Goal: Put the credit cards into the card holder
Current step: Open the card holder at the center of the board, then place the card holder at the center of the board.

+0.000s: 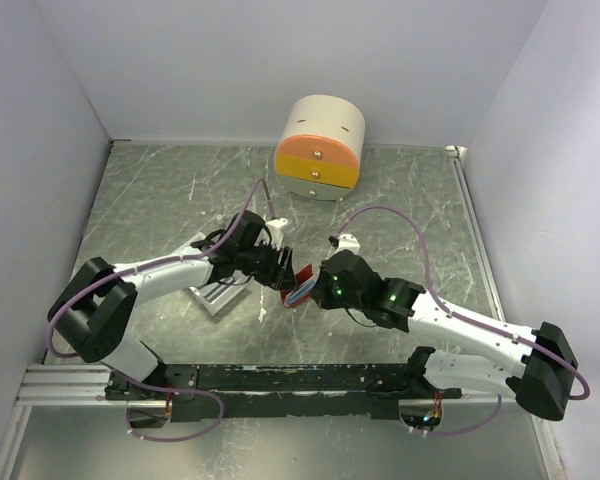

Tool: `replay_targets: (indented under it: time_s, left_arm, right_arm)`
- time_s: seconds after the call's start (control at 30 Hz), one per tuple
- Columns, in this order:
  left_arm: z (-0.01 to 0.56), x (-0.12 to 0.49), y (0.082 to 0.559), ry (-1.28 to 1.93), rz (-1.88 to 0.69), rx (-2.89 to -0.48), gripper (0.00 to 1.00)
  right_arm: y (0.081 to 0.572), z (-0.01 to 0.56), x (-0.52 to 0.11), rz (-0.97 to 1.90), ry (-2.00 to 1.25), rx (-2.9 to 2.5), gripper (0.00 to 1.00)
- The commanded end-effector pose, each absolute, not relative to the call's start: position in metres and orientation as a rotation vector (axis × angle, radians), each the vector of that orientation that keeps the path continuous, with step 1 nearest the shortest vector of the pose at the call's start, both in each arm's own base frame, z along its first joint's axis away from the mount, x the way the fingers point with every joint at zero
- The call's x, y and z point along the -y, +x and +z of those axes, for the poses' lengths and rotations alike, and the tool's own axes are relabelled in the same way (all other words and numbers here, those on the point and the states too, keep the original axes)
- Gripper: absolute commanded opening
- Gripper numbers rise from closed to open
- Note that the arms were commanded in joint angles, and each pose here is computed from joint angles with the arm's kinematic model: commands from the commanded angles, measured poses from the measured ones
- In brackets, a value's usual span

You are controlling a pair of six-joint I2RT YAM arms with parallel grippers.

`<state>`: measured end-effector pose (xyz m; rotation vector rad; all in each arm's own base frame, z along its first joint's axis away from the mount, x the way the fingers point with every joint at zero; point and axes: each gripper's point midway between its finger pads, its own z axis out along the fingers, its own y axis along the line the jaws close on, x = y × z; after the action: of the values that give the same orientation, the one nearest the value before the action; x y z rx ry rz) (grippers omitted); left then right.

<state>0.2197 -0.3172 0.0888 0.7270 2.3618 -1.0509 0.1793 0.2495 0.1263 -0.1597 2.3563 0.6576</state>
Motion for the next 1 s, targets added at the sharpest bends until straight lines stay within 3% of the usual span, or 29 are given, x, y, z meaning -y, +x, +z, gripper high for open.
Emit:
replay_targets:
  time_s: [0.0,0.1,0.53,0.97]
  left_arm:
    - [0.091,0.324,0.216,0.822,-1.087,-2.336,0.62]
    - [0.085,0.325,0.212,0.85,-1.094,-2.364,0.65]
    - [0.078,0.325,0.214,0.856,-1.081,-2.38,0.54]
    - [0.072,0.328,0.213,0.844,-1.107,-2.389,0.57]
  right_arm:
    - [0.183,0.134,-0.246,0.647,-0.146,-2.333,0.0]
    - [0.184,0.137,-0.247,0.664,-0.141,-2.319,0.0]
    - [0.187,0.135,-0.25,0.653,-0.157,-2.323,0.0]
    - [0.188,0.138,-0.251,0.661,-0.162,-2.322,0.0]
